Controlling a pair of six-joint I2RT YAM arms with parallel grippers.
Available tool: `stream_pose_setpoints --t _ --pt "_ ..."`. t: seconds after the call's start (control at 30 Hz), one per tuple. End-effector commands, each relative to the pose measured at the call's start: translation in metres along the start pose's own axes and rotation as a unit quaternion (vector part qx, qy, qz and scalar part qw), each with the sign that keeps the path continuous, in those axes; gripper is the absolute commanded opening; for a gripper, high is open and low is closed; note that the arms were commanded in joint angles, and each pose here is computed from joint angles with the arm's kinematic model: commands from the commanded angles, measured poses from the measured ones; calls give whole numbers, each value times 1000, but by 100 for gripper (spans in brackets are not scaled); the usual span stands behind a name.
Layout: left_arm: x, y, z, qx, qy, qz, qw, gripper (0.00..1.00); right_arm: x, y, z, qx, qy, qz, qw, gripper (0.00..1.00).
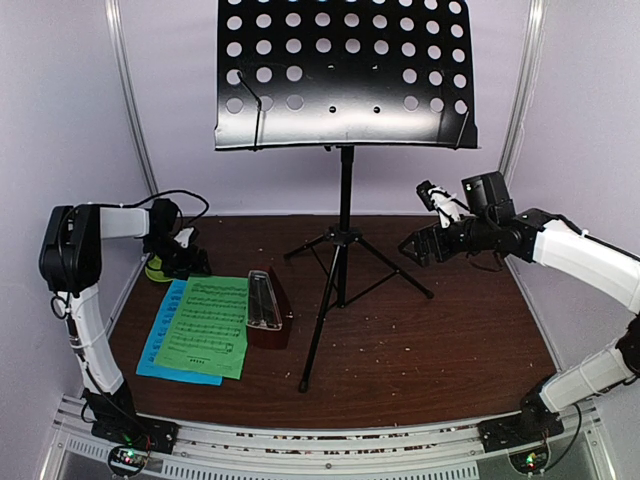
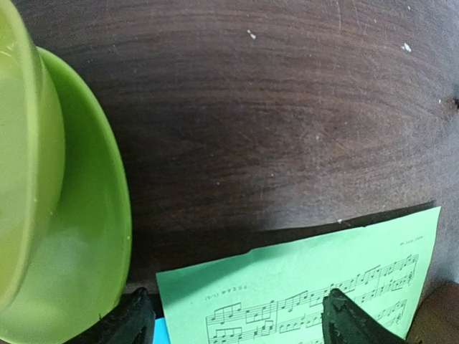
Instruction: Set up the instrument practice props
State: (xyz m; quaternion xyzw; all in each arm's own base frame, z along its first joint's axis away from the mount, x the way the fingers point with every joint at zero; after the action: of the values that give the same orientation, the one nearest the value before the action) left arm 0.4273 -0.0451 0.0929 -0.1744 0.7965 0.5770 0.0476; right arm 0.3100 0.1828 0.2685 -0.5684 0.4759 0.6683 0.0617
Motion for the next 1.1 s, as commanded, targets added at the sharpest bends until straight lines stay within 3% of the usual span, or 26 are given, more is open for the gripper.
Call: stream_pose_setpoints --t 0.0,0.3,0.53,1.07 --pt "-5 0 -3 -8 -8 -1 1000 83 -5 0 -3 3 2 -3 1000 100" --pt "-10 -4 -8 5 -26 27 999 80 -1 0 -3 3 3 8 1000 100" --pt "14 -33 -8 43 -12 89 995 68 -1 3 -4 7 6 15 1000 100" --pt "4 1 -26 87 -30 14 996 41 -3 3 -3 4 11 10 1000 100"
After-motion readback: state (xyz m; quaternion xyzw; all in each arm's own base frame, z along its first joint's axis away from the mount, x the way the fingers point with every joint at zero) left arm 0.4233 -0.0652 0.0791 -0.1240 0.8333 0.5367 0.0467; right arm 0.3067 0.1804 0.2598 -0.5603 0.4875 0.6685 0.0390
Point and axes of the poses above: each gripper's point midway between its finger pads, its own y axis back along the fingers, its own z axis along the line the jaws close on, x = y × z, the point moved 6 cm from there along y, back along the fingers, and after that the axes turned 15 degrees about y, right-handed, at the moved point
